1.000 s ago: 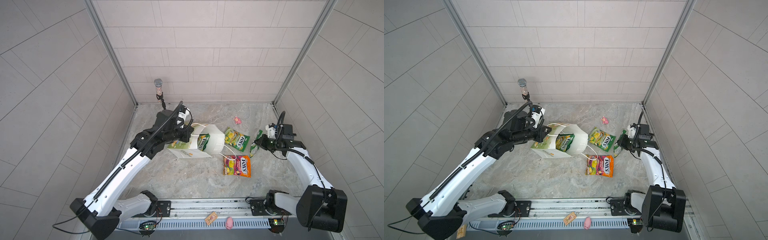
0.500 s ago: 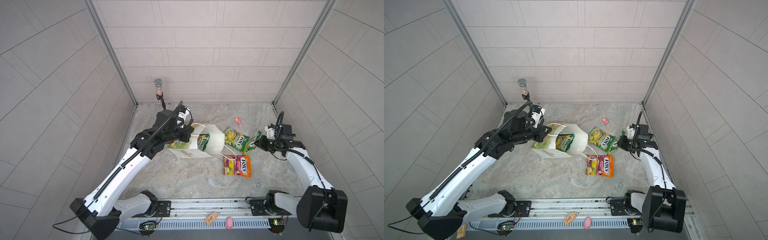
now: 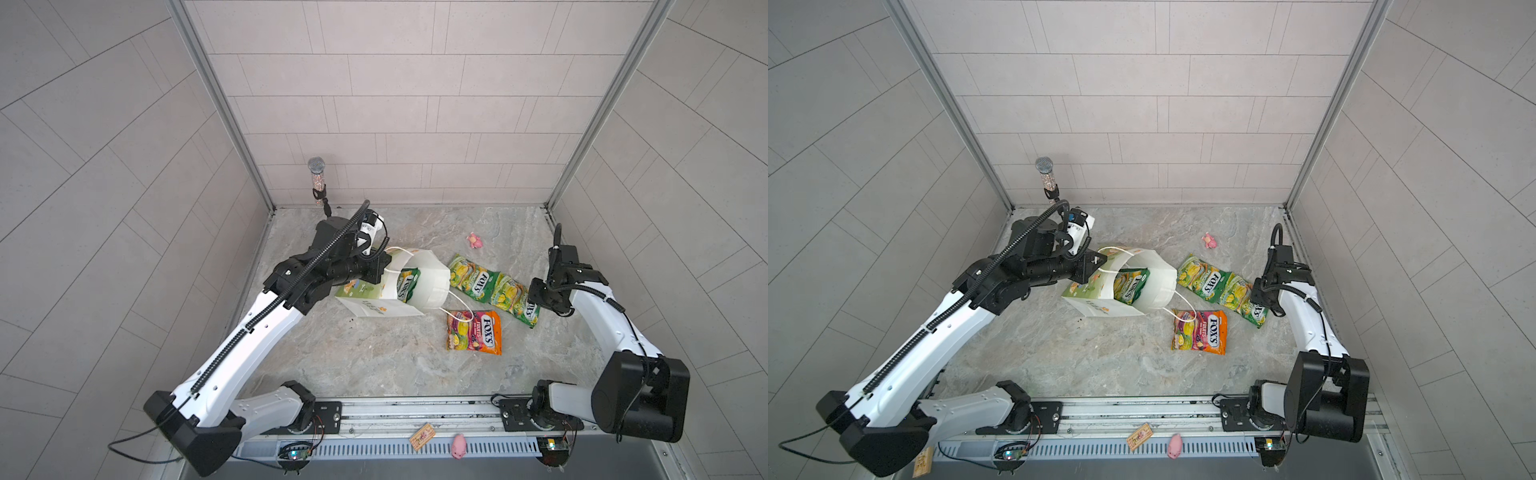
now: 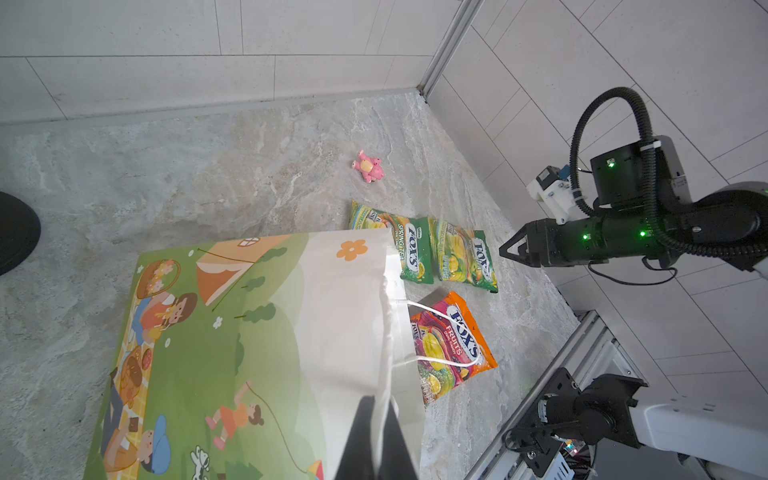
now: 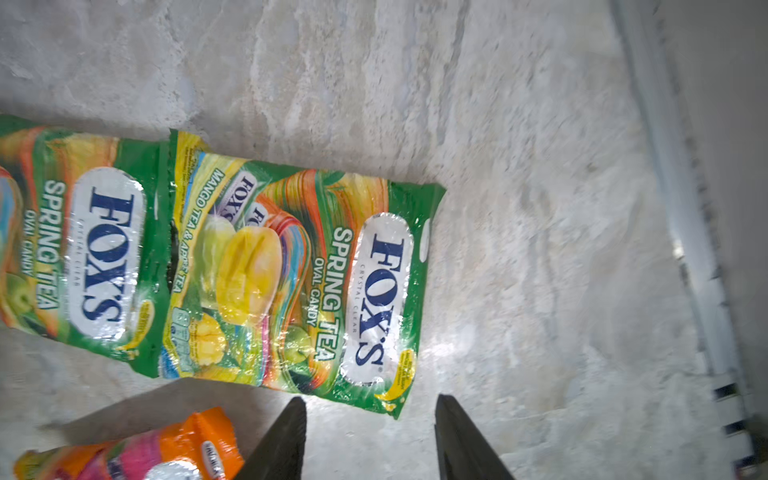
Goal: Take the snacks out of the paper bag
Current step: Place the snack at the middle-right of the table.
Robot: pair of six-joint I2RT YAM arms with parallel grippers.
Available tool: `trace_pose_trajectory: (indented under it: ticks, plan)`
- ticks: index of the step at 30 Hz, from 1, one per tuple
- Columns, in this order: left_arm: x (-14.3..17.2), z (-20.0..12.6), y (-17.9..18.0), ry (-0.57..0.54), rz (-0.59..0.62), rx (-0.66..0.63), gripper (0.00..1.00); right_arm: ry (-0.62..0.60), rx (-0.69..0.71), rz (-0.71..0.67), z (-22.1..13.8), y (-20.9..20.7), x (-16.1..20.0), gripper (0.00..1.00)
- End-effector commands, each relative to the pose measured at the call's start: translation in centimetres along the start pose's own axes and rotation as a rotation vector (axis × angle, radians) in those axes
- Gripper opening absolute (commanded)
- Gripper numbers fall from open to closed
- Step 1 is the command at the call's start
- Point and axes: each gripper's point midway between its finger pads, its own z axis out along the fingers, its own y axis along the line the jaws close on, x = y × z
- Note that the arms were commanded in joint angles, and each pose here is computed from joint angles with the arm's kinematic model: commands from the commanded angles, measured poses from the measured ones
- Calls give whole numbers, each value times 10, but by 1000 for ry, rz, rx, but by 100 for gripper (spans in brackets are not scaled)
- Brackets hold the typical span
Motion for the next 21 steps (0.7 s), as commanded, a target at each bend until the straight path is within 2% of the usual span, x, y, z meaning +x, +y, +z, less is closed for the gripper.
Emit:
trace_pose_trajectory:
  ticks: [1, 3, 5, 9, 11, 16, 21]
  plan:
    - [-8, -9, -5, -20, 22, 15, 0, -38, 133, 12, -19, -24, -3, 59]
    - [-7, -10, -6, -21, 23, 15, 0, -99, 84, 16, -31, -18, -10, 61]
    - [-7, -11, -5, -23, 22, 14, 0, -165, -74, -1, -43, 6, -15, 61]
    - [-4, -12, -4, -14, 18, 10, 0, -304, -588, 35, -77, 83, -19, 60]
    - [-2, -14, -5, -10, 16, 12, 0, -336, -753, 24, -96, 111, -15, 60]
    - [1, -20, -12, -7, 3, 47, 0, -349, -822, -146, -119, 163, 15, 58]
    - [2, -26, -15, -5, -8, 60, 0, -369, -975, -268, -140, 226, 46, 53]
